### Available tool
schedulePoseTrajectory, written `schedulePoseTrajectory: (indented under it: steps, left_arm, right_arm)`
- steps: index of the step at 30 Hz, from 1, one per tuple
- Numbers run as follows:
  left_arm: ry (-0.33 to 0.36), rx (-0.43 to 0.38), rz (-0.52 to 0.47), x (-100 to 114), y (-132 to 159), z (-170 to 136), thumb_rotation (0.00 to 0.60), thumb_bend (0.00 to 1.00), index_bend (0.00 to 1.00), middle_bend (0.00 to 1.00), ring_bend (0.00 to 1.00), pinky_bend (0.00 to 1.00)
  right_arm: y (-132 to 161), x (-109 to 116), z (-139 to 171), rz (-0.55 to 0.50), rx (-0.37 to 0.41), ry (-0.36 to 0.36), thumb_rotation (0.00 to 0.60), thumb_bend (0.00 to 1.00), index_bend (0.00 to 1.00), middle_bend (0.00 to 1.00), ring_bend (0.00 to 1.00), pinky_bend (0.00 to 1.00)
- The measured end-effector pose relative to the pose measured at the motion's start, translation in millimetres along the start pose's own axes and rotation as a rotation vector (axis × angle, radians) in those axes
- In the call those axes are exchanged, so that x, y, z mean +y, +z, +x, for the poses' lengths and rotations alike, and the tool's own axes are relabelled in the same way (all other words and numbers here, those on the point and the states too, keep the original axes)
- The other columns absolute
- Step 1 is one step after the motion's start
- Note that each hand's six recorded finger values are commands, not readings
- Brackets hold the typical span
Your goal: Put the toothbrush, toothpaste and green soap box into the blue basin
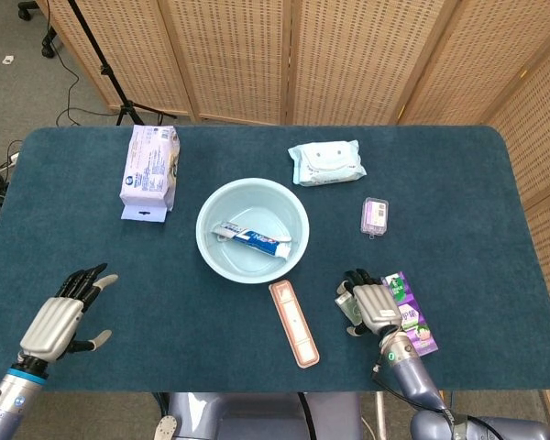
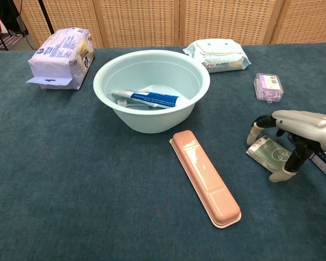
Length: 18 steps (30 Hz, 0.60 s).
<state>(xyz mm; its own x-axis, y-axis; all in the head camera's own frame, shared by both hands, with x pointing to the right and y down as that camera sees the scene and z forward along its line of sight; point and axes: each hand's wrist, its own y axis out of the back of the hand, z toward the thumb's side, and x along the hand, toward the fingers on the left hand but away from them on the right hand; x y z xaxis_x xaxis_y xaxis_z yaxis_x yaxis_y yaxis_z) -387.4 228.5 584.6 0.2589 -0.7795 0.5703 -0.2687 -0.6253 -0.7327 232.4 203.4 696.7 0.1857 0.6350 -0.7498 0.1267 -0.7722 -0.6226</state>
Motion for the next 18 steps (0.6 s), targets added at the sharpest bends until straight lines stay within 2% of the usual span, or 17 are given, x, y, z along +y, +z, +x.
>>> schedulePoseTrajectory:
  steps: [7, 9, 12, 18]
  left_arm:
    - [-0.003, -0.006, -0.002, -0.5, 1.4, -0.7, 0.6, 0.25, 0.14, 0.0, 0.0, 0.02]
    - [-0.005, -0.007, -0.003, -0.7, 1.7, -0.8, 0.6, 0.25, 0.14, 0.0, 0.0, 0.02]
    - [-0.005, -0.007, -0.004, -0.6, 1.9, -0.9, 0.6, 0.25, 0.14, 0.0, 0.0, 0.02]
    - [-0.009, -0.008, -0.009, -1.0, 1.9, -1.0, 0.6, 0.25, 0.14, 0.0, 0.0, 0.02]
  right_arm:
    - [-13.2, 4.6, -5.2, 0.041, -0.034, 0.002, 0.6, 0.08, 0.31, 0.13, 0.05, 0.2]
    - [-17.5, 5.0, -6.2, 0.048, -0.044, 0.006, 0.6, 0.09, 0.34, 0.15, 0.08, 0.22]
    - [-18.9, 5.7, -6.8, 0.052, -0.046, -0.002, 0.6, 0.1, 0.43, 0.22, 0.16, 0.31]
    - [-19.2, 5.9, -5.9, 0.059, -0.042, -0.029, 0.6, 0.12, 0.52, 0.33, 0.28, 0.43]
